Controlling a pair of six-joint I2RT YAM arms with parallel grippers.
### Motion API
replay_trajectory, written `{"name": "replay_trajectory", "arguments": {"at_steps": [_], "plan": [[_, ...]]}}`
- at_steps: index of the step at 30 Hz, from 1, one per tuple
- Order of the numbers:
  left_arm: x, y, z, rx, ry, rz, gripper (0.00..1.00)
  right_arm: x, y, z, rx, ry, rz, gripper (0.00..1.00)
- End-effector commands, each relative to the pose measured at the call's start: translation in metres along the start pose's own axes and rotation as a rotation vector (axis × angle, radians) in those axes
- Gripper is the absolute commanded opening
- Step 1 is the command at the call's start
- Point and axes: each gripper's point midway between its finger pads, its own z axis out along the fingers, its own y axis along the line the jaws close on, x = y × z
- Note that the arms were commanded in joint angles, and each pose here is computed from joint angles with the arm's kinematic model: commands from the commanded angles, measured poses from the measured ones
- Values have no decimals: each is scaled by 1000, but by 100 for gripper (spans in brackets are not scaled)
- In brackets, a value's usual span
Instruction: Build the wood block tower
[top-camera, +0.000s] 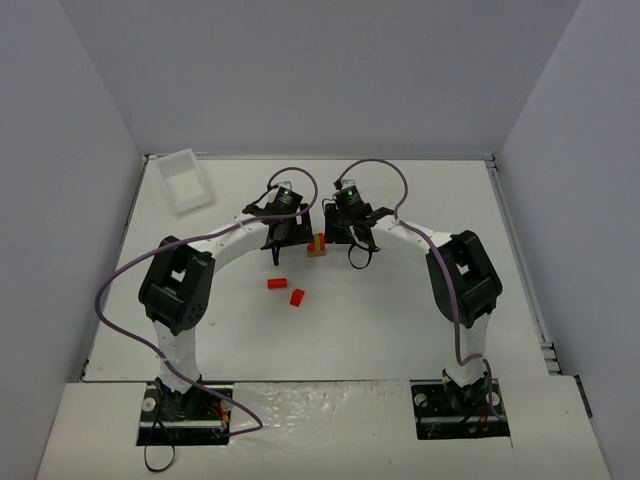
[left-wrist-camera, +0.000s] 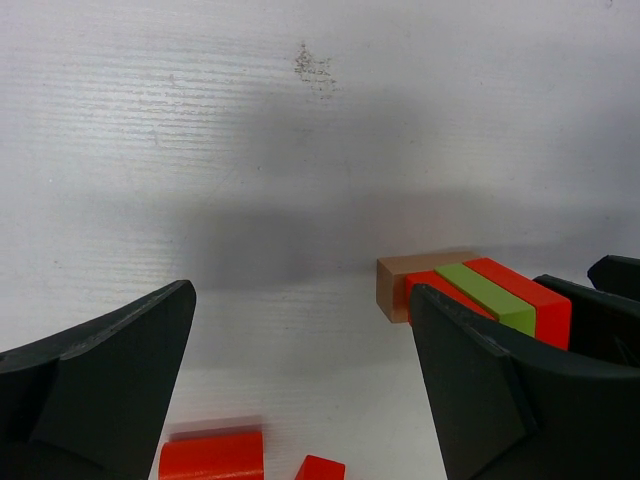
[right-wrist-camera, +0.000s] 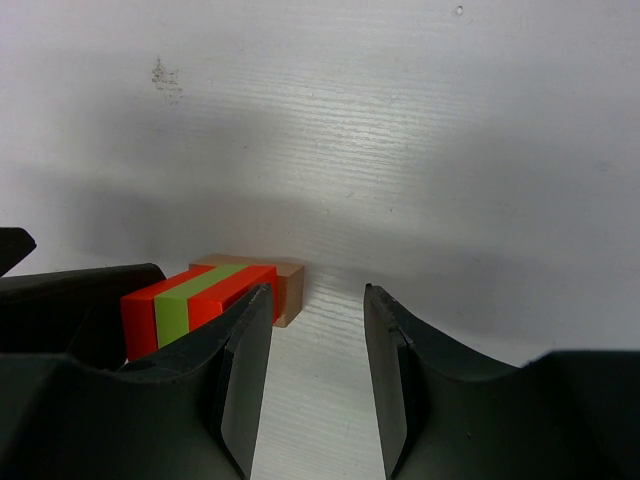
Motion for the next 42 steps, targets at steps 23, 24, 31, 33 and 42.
{"name": "replay_trajectory", "arguments": {"at_steps": [23, 24, 31, 33, 42], "plan": [[-49, 22, -100, 17, -196, 94, 87, -62, -13, -103, 56, -235, -68, 39], [-44, 27, -109, 17, -190, 101, 87, -61, -14, -113, 55, -244, -69, 39], [6, 41, -132, 47, -125, -30, 87, -44, -23, -155, 36, -274, -44, 42], [20, 41, -131, 51, -106, -47, 87, -38, -25, -164, 27, -279, -41, 42], [57, 37, -101, -15, 11, 14, 87, -3, -39, -181, 15, -260, -17, 42]]}}
